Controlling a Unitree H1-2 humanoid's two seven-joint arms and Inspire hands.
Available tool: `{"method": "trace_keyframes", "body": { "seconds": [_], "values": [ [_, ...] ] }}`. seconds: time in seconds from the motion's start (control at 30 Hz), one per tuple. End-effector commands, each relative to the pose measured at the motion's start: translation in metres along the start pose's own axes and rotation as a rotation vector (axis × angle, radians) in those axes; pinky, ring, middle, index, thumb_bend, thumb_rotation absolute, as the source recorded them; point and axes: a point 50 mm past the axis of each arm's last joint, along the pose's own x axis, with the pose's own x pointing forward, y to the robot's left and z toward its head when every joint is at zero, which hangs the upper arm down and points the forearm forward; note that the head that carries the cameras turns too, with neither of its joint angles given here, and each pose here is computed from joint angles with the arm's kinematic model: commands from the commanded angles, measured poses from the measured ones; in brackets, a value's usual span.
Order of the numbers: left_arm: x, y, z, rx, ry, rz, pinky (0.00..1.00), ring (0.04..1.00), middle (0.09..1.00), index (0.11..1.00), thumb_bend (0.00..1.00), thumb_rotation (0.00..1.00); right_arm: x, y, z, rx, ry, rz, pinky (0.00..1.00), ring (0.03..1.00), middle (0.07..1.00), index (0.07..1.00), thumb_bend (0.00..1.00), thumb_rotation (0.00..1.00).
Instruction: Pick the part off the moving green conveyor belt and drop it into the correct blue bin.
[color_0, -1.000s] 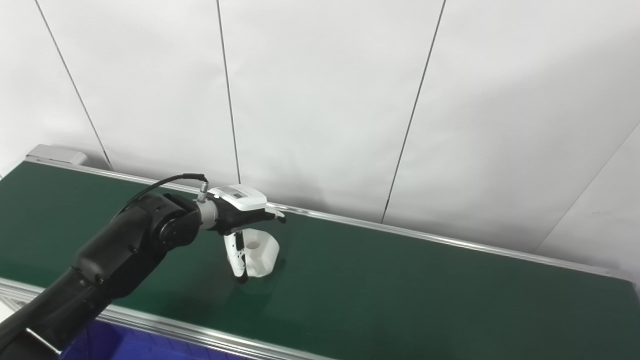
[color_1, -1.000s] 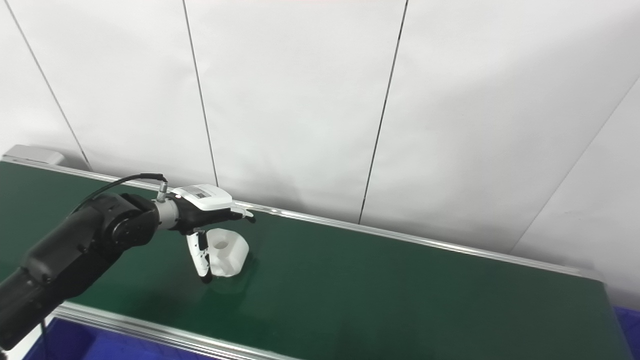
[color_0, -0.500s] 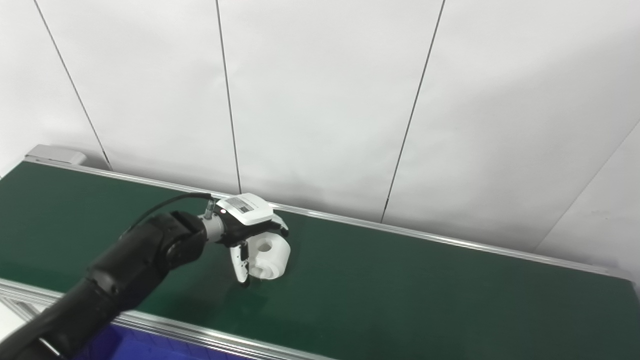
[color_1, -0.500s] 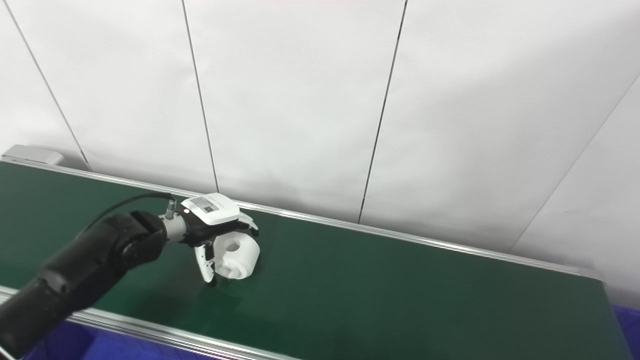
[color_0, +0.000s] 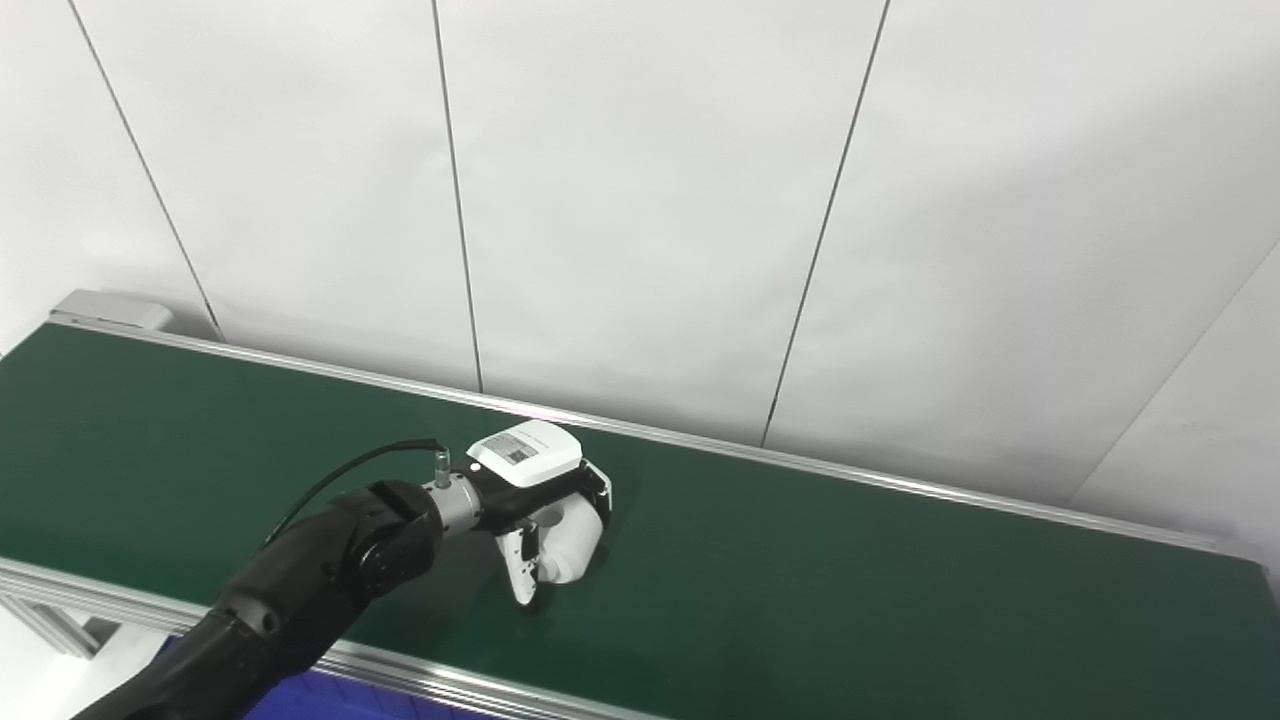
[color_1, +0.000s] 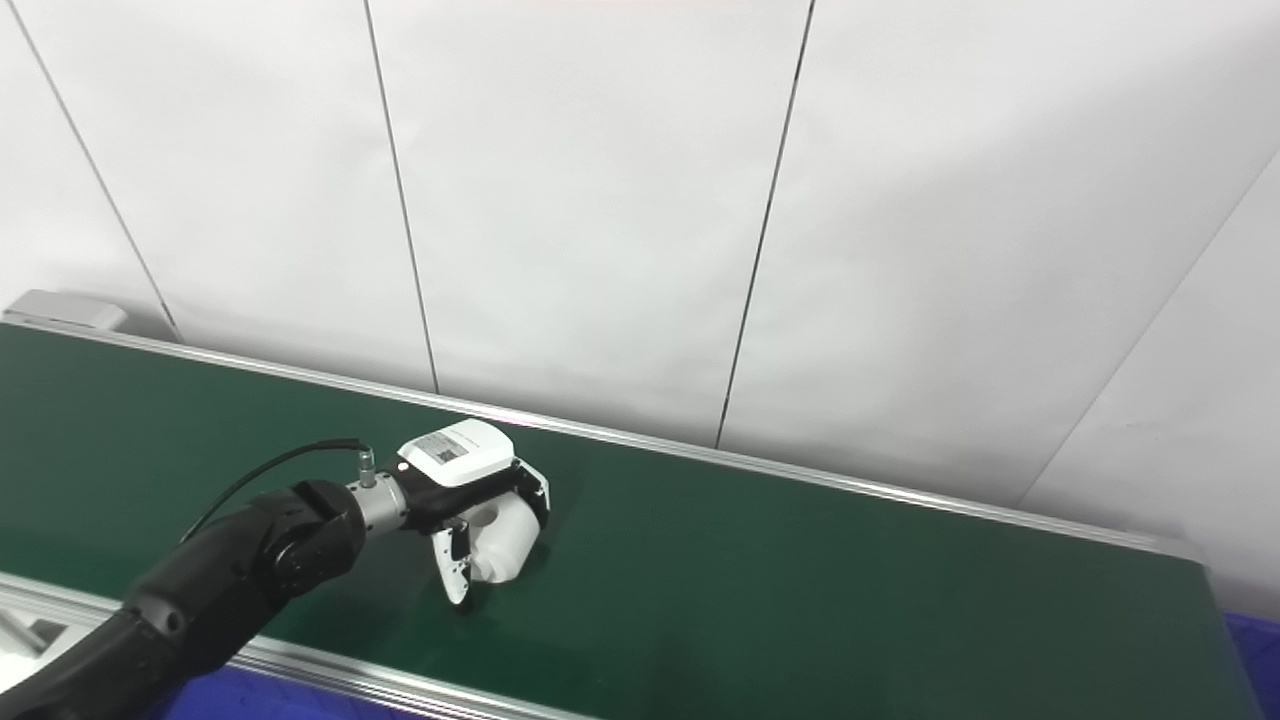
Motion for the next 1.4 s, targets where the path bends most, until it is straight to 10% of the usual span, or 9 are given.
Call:
{"method": "trace_keyframes", "body": {
  "seconds": [0.0, 0.77, 1.37],
  "values": [
    [-0.001, 0.017, -0.002, 0.012, -0.009, 0.038, 0.33, 0.405, 0.484, 0.487, 0.52, 0.00, 0.001, 0.003, 0.008, 0.006, -0.027, 0.003, 1.00, 1.000, 1.000, 1.000, 0.96, 1.00],
    [-0.067, 0.146, 0.053, 0.092, -0.070, 0.087, 0.33, 0.383, 0.448, 0.521, 0.52, 0.00, 0.008, -0.025, 0.042, 0.034, -0.040, -0.008, 1.00, 1.000, 1.000, 1.000, 0.90, 1.00],
    [-0.159, 0.078, 0.092, -0.076, 0.050, 0.007, 0.25, 0.312, 0.409, 0.518, 0.52, 0.00, 0.010, -0.047, 0.041, 0.048, -0.022, 0.028, 1.00, 1.000, 1.000, 1.000, 0.92, 1.00]
  ]
}}
